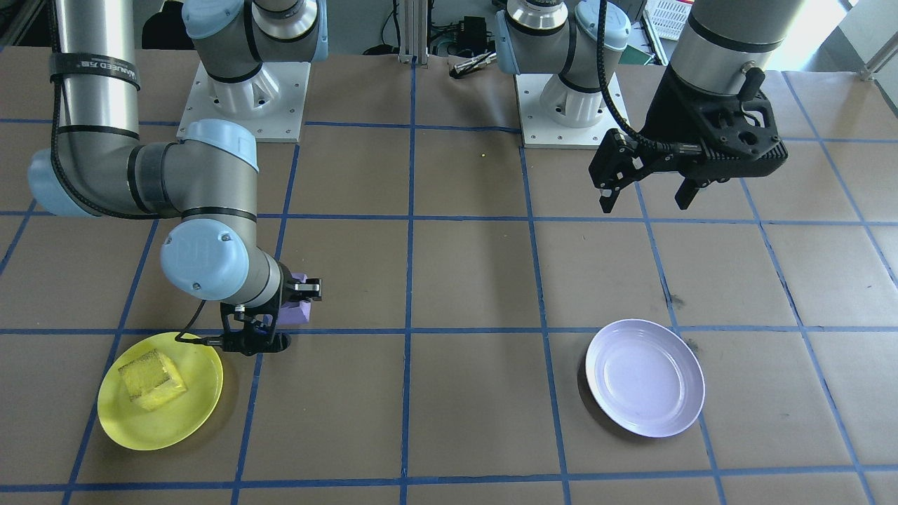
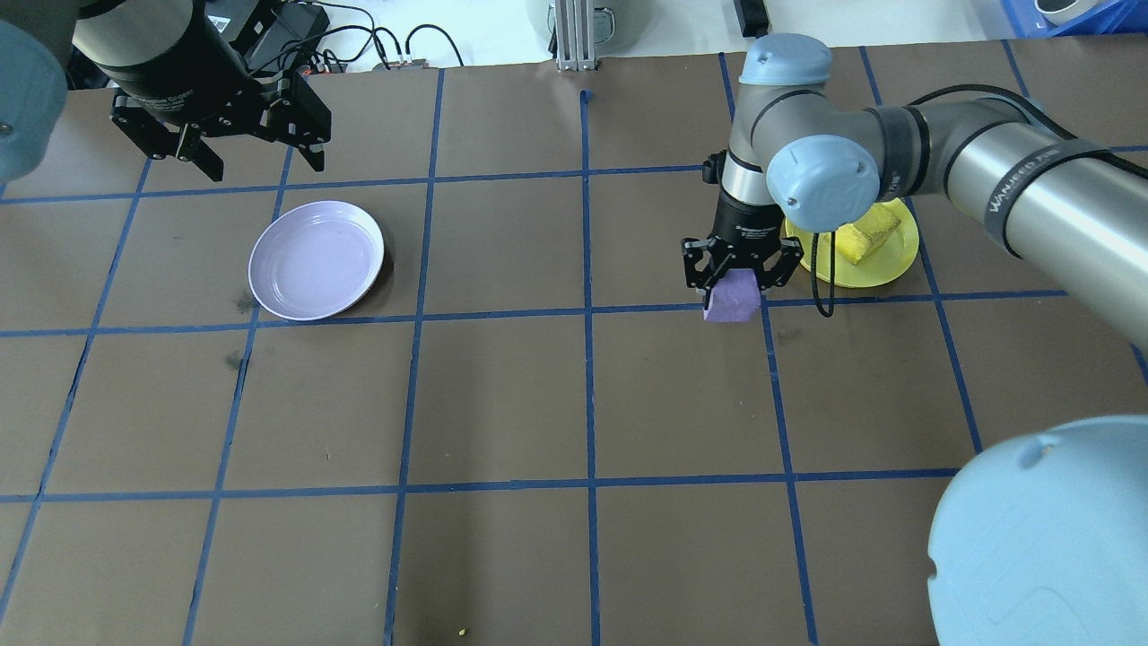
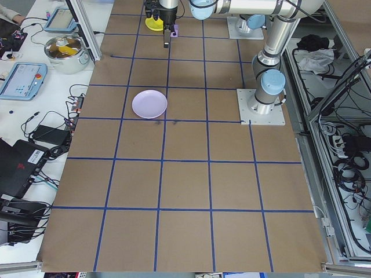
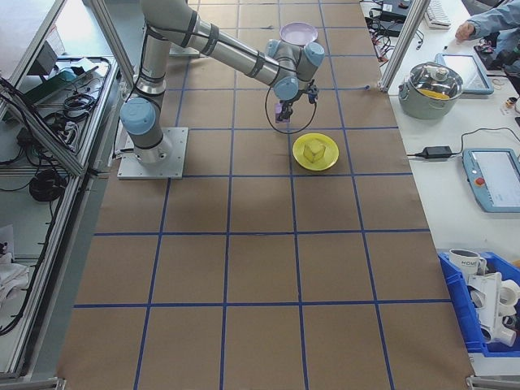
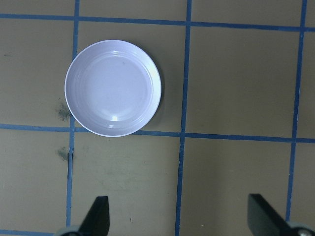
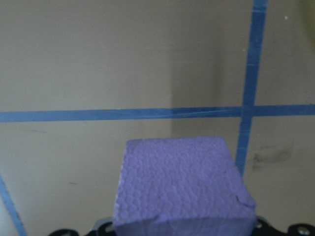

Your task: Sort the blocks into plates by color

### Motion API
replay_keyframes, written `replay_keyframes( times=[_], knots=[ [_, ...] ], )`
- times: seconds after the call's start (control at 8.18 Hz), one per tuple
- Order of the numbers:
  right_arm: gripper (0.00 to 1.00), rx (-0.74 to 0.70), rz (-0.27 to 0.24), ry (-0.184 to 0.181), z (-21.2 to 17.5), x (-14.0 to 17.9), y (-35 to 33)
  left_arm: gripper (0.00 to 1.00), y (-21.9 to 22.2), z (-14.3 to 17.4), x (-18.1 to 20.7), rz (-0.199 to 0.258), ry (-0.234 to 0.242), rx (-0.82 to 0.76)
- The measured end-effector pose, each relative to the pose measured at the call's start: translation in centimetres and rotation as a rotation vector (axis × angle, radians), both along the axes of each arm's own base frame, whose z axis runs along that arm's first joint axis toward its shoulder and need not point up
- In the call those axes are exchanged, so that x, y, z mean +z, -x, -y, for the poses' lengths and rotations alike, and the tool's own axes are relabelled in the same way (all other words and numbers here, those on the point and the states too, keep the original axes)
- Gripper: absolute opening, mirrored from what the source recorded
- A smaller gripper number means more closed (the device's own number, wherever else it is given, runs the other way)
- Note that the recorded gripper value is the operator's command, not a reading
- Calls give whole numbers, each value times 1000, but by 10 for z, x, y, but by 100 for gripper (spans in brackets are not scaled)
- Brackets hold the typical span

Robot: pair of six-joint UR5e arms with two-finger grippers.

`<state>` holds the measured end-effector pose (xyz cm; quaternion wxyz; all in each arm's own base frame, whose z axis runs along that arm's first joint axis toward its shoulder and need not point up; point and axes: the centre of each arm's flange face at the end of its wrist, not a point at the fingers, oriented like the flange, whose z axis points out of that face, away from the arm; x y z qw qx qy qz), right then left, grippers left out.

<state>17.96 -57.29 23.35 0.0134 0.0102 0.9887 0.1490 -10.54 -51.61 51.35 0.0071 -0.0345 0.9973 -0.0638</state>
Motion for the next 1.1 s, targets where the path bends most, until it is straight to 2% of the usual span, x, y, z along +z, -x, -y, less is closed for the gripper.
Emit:
replay_keyframes(
  times=[0.24, 0.37, 0.86, 1.1],
  knots=[
    [26, -57, 20, 18, -2, 20, -63, 100, 0, 0, -1, 1, -1, -1],
    [26, -80, 47, 16, -9, 24, -92, 100, 0, 0, -1, 1, -1, -3],
    [28, -110, 116, 31, -30, 29, -176, 100, 0, 1, 0, 1, 4, -5],
    [36, -77, 123, 27, -52, 24, -222, 100, 0, 1, 0, 2, 4, -5]
  ],
)
